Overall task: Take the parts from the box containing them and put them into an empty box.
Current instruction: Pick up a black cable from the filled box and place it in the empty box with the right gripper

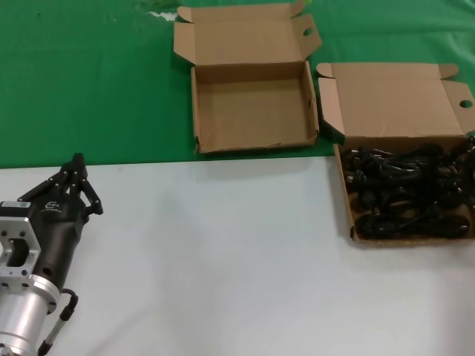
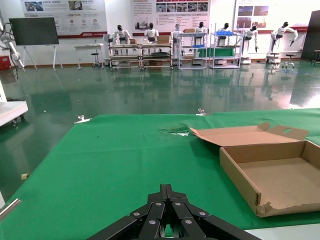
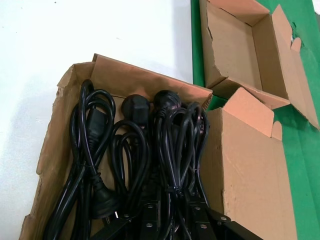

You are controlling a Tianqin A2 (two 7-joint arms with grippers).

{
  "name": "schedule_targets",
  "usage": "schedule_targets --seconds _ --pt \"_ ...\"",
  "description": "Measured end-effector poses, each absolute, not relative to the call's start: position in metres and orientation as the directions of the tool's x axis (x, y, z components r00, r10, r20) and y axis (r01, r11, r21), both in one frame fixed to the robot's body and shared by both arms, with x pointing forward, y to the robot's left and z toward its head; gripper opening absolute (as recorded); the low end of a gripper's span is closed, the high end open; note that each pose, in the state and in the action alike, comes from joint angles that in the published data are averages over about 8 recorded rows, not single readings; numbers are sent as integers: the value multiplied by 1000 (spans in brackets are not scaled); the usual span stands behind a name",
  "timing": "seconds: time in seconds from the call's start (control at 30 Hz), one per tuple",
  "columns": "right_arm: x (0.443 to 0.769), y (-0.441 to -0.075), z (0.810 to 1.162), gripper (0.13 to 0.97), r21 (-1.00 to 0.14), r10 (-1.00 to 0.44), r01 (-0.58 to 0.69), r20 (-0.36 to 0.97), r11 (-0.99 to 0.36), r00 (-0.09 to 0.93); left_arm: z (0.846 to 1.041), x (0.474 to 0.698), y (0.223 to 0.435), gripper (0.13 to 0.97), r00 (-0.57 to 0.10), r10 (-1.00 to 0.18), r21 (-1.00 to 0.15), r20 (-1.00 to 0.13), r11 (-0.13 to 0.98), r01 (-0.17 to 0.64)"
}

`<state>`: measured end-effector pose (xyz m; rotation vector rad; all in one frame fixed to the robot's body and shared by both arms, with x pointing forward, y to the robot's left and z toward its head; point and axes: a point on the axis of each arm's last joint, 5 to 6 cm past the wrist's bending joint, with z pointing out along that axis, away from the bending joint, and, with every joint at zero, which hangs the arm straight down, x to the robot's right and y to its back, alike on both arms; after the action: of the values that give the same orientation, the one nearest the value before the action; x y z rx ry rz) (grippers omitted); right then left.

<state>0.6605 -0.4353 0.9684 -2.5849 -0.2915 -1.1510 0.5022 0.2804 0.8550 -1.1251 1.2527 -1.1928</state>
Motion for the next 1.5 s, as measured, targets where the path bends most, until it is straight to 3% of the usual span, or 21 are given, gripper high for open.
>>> schedule_targets --seconds 0.13,0.7,1.5 --pt "659 -436 973 208 -187 63 301 749 -935 660 855 502 280 139 -35 -997 -997 -71 70 22" --pt "660 -422 1022 200 -217 37 318 772 -923 635 855 502 280 139 -35 -997 -997 -71 70 22" --pt "697 -355 1068 200 -238 36 426 839 -873 543 855 502 280 139 -35 -997 -997 -71 70 22"
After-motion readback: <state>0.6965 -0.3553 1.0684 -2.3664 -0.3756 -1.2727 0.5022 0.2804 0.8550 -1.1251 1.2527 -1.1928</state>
